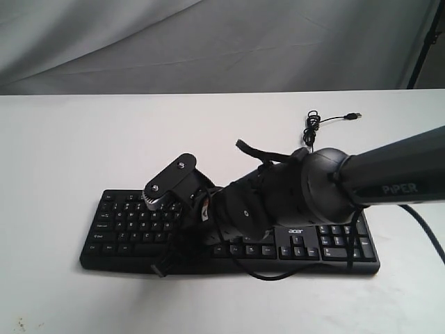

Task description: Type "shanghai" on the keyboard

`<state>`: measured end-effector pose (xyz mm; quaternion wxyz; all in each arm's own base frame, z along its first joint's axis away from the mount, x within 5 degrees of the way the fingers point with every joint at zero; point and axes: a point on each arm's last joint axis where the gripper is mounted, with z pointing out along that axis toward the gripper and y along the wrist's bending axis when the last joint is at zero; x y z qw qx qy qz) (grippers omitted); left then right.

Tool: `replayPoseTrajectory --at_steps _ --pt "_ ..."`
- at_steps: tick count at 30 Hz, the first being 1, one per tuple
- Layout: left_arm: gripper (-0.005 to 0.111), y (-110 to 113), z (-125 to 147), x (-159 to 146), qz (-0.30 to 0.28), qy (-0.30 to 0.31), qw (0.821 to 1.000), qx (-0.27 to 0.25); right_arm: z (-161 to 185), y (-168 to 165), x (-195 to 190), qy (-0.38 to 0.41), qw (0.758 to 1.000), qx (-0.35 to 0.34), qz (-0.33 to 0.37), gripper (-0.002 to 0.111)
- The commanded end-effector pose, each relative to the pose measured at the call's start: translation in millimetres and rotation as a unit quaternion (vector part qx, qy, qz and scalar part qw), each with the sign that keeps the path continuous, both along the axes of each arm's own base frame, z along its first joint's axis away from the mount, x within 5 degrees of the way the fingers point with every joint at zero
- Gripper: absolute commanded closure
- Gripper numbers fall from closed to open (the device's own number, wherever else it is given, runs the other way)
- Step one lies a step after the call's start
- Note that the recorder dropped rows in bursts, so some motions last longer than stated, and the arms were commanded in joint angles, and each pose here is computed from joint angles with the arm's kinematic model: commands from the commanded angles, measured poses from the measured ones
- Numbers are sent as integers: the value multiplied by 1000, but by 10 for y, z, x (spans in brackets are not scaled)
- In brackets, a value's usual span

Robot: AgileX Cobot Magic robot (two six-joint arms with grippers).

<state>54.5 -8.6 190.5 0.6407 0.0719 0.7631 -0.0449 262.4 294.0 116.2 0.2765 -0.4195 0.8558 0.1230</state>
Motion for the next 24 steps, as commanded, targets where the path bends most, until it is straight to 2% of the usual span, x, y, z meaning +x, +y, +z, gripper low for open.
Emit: replayPoseTrajectory --at_steps 1,5,13,24 --pt "107 -2 -10 -1 -2 -1 1000 -1 176 -10 -20 -12 1000 7 8 108" --pt "107 -2 -10 -1 -2 -1 1000 -1 350 131 96 -25 999 20 14 108" --pt "107 -2 -10 -1 -2 -1 1000 -1 136 249 153 -14 1000 5 21 108" --pt "107 -2 -10 -1 -2 -1 1000 -1 133 262 168 -23 999 13 19 108"
